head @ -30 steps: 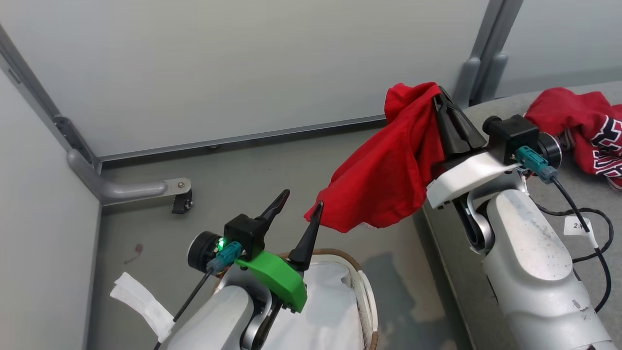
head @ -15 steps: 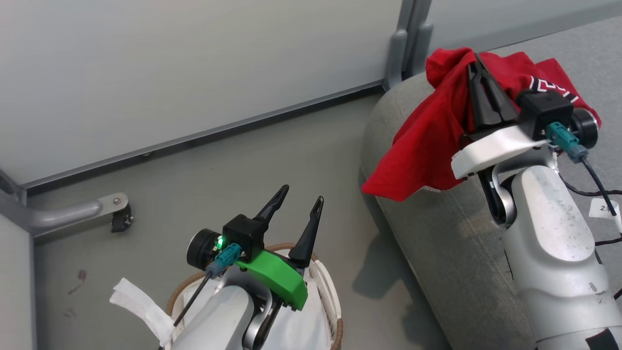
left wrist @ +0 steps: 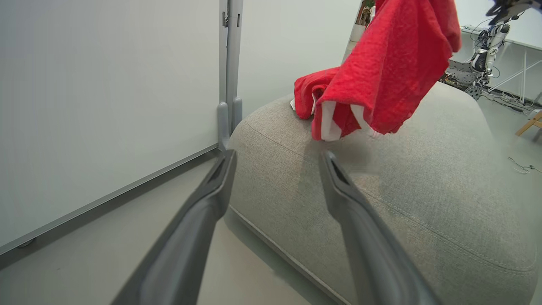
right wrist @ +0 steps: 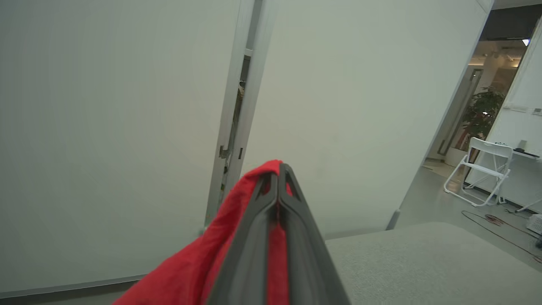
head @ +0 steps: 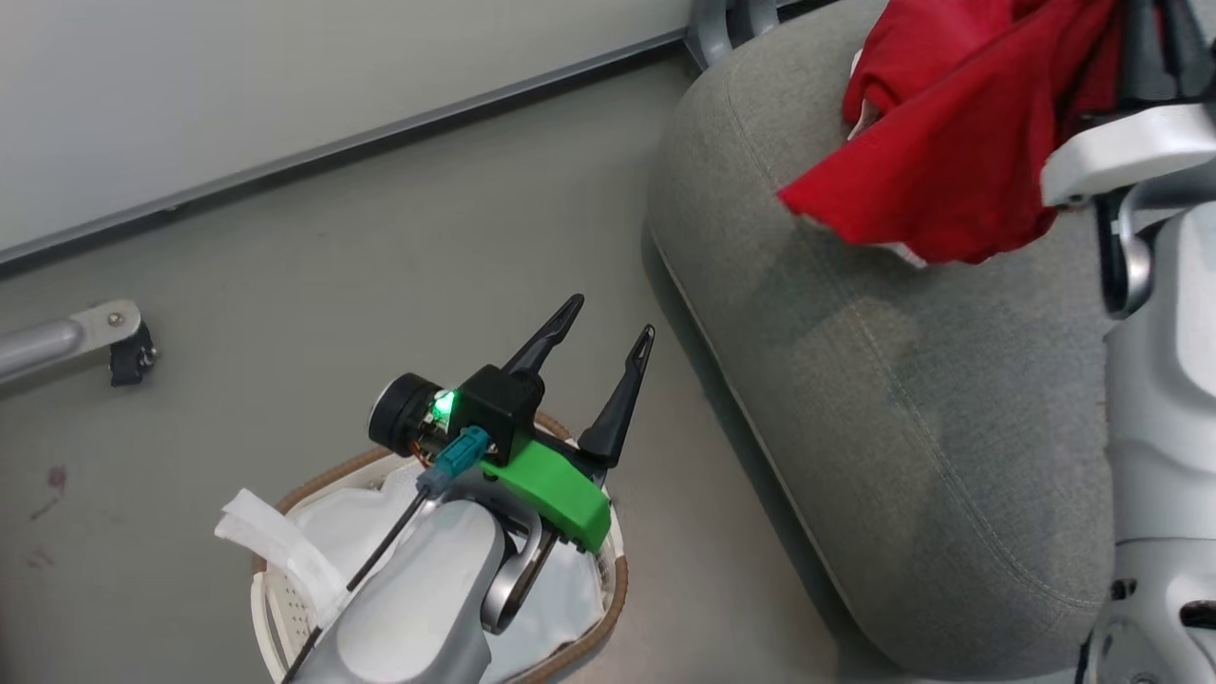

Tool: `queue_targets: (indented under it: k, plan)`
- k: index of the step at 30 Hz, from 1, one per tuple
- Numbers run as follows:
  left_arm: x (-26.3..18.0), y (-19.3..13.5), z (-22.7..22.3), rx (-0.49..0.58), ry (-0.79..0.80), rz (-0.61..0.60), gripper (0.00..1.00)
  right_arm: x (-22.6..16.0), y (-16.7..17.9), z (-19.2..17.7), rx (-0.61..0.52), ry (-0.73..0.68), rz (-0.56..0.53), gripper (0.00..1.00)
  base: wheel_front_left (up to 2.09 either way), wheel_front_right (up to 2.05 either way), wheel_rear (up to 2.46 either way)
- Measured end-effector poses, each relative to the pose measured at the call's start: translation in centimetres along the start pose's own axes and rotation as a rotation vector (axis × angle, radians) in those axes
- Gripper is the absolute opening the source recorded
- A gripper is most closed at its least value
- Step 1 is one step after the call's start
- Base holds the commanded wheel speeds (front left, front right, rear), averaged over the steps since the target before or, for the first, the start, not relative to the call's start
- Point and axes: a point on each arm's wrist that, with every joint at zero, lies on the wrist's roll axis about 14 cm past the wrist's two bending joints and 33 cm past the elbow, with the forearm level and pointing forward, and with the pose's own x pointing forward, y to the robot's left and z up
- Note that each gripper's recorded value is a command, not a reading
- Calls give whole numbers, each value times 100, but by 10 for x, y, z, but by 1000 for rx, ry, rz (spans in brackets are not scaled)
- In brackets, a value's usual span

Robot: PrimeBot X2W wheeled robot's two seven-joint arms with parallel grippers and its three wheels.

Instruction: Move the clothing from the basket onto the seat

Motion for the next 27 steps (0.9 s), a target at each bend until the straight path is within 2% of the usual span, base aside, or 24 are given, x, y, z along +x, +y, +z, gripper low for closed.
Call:
queue_targets:
  k: [4, 10, 14, 20, 27]
  plan:
    - [5, 16, -9, -12, 6, 7, 100, 14, -30, -23, -87, 44, -66, 0, 0, 0, 0]
    - [3, 43, -32, -21, 42, 39, 100, 19, -31, -77, -125, 159, -79, 0, 0, 0, 0]
    - [-2, 65, -55, -35, 78, 70, 100, 11, -9, -135, -124, 285, -48, 0, 0, 0, 0]
    - [-6, 84, -74, -48, 107, 98, 100, -12, 19, -193, -114, 424, 3, 0, 0, 0, 0]
    - [-13, 95, -91, -62, 139, 123, 100, -30, 32, -221, -112, 496, 28, 0, 0, 0, 0]
